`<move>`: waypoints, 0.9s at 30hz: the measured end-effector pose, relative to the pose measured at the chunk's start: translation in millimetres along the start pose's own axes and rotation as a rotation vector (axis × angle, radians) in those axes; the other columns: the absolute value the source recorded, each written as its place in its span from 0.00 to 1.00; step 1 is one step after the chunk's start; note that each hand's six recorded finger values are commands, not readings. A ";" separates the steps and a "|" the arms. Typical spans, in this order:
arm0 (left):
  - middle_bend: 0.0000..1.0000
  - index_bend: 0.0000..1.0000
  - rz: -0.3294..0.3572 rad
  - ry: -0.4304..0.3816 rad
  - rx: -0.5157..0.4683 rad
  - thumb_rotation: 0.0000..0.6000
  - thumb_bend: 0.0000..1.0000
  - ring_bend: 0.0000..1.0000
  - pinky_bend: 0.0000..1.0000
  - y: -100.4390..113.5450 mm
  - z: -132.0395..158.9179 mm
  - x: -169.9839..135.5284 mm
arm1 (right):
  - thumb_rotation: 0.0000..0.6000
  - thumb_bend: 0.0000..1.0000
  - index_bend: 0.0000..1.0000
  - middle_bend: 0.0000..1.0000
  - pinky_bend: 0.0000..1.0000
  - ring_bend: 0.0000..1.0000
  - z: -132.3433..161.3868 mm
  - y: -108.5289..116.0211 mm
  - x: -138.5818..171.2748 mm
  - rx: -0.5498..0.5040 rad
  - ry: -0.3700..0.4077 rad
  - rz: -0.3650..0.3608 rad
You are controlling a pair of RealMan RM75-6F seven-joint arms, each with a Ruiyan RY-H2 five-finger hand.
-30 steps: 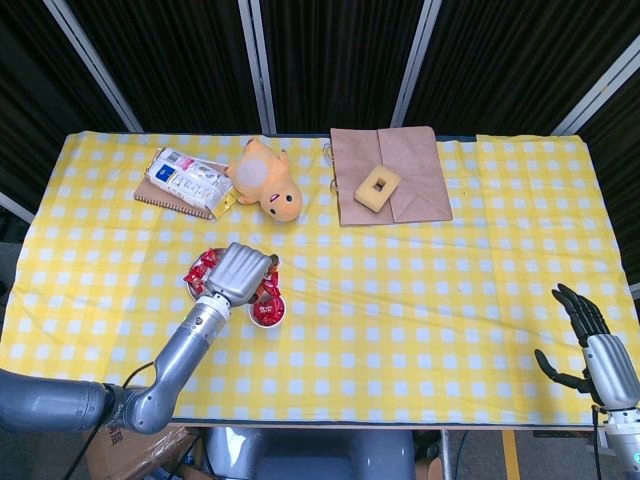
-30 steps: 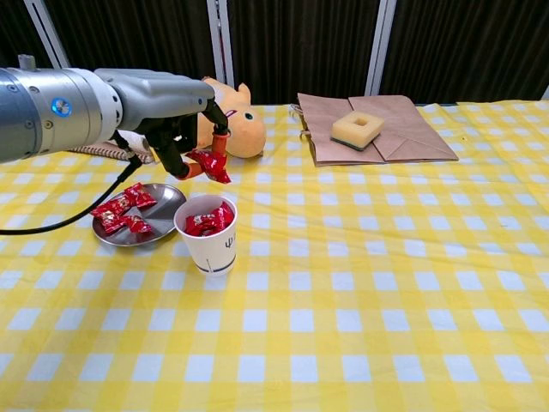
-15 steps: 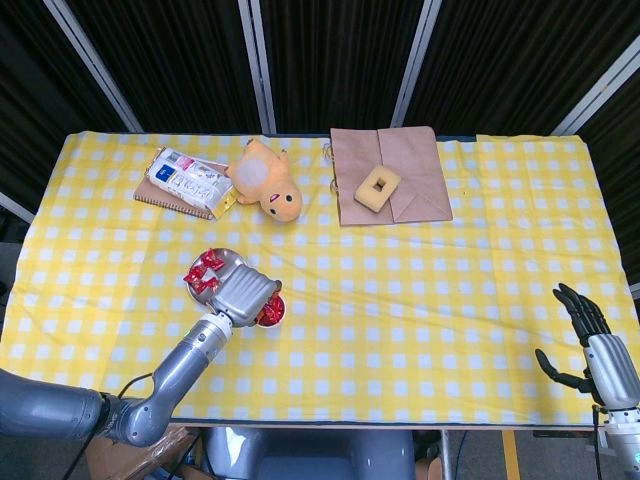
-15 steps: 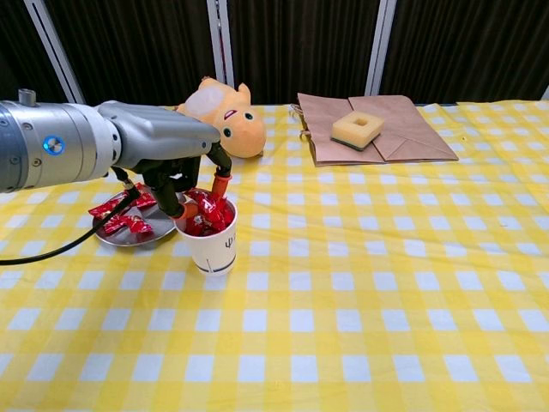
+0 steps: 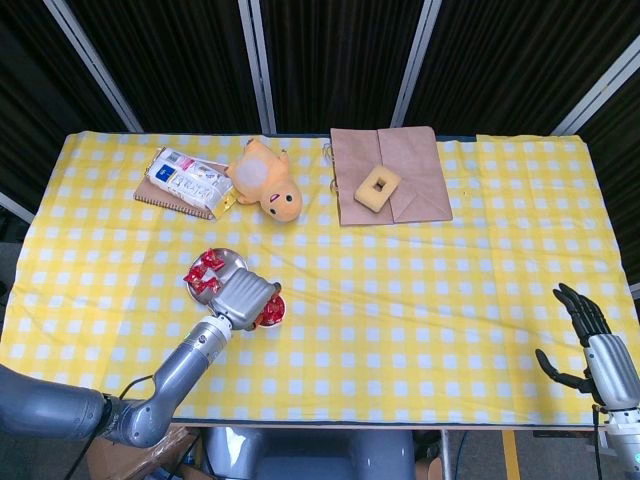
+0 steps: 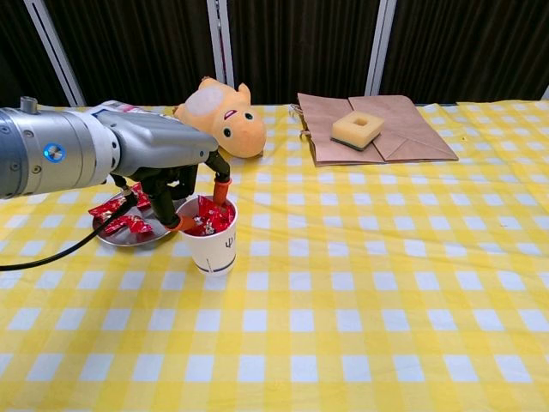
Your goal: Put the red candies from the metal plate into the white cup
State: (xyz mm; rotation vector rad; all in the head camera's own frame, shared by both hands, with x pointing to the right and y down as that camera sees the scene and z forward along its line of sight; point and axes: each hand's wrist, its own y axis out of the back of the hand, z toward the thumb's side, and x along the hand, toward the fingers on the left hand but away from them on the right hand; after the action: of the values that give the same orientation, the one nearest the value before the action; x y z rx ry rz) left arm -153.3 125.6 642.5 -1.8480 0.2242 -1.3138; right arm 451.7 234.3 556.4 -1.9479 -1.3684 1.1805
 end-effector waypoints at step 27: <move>0.00 0.00 0.381 0.137 -0.194 1.00 0.15 0.00 0.04 11.4 -80.5 -115.0 | 1.00 0.42 0.00 0.00 0.00 0.00 -3.9 -1.4 0.1 0.085 -0.003 -0.012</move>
State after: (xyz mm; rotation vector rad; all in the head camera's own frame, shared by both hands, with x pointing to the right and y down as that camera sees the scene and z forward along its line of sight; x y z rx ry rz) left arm -268.0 141.8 562.4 -1.7618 0.7605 -1.1805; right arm 454.3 235.3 559.5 -1.8773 -1.3077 1.2167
